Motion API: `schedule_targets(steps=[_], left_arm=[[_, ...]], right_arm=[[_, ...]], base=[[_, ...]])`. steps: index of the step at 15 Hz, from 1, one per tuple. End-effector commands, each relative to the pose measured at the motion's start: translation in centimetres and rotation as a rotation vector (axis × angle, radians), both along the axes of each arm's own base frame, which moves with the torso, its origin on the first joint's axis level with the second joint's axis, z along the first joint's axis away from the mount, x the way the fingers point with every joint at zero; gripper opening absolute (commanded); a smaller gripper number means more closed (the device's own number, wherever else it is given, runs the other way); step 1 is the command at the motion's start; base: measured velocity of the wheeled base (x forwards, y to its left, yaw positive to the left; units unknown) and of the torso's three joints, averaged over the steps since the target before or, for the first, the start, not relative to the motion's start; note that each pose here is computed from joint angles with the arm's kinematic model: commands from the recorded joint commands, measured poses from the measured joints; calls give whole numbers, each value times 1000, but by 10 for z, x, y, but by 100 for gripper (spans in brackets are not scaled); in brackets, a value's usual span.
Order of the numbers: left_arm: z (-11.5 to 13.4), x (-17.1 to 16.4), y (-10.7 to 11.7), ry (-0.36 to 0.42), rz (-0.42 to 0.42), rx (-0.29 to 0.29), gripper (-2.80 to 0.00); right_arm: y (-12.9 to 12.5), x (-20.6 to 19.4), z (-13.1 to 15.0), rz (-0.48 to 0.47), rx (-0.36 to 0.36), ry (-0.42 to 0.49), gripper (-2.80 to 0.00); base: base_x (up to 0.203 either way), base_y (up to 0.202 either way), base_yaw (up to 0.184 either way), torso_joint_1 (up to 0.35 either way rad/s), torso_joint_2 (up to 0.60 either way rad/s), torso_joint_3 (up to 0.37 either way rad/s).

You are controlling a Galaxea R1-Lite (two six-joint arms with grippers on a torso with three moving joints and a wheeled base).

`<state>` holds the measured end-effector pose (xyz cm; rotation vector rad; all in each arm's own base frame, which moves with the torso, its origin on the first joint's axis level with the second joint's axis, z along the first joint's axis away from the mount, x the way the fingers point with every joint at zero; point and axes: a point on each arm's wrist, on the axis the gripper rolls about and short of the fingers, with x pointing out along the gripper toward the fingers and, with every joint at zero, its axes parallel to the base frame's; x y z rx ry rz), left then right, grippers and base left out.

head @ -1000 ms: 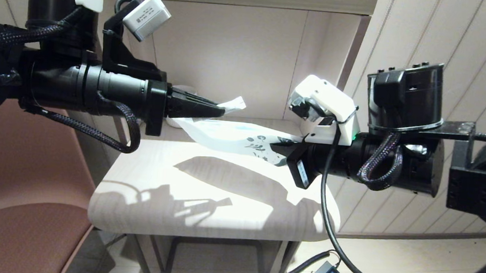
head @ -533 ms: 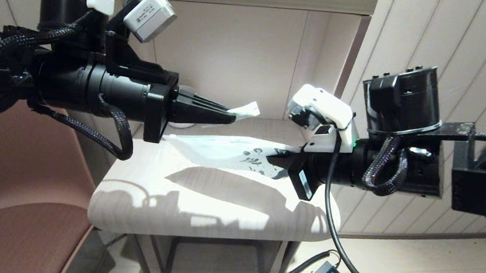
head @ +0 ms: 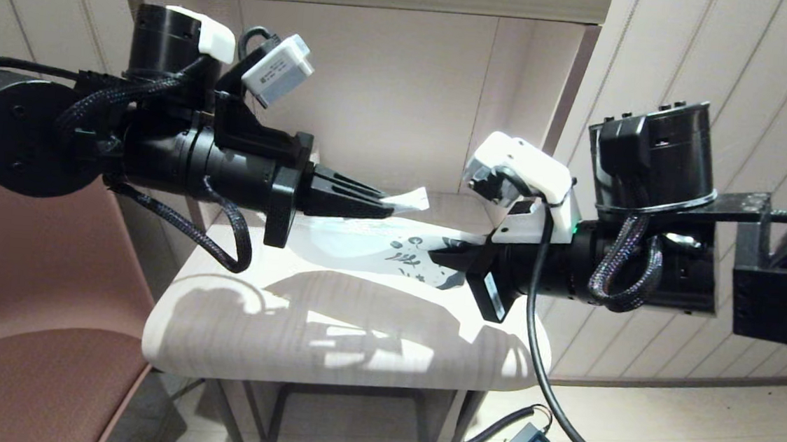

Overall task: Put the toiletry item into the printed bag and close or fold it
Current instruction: Place the toothpaste in the storage bag

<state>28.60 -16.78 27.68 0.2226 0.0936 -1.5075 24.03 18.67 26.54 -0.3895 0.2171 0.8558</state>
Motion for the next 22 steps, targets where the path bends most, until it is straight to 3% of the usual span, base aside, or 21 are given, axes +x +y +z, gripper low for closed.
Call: schedule_targets(steps=[1, 10, 13, 19, 22], left_arm=[[-13, 6, -3, 13, -8, 21, -280], [-17, 14, 3, -15, 56, 48, -280], [-23, 15, 5, -22, 58, 91, -280], [26, 2, 15, -105, 63, 50, -280], [34, 1, 15, -125, 55, 46, -280]], right_arm=[[1, 1, 1, 9, 4, -1, -280], [2, 1, 0, 22, 7, 4, -280], [1, 0, 0, 32, 10, 7, -280], [2, 0, -3, 41, 3, 13, -280], [2, -1, -4, 45, -1, 17, -280]], base=[[0, 0, 0, 0, 0, 0], [0, 0, 0, 0, 0, 0], [0, 0, 0, 0, 0, 0], [0, 0, 0, 0, 0, 0], [0, 0, 0, 0, 0, 0]])
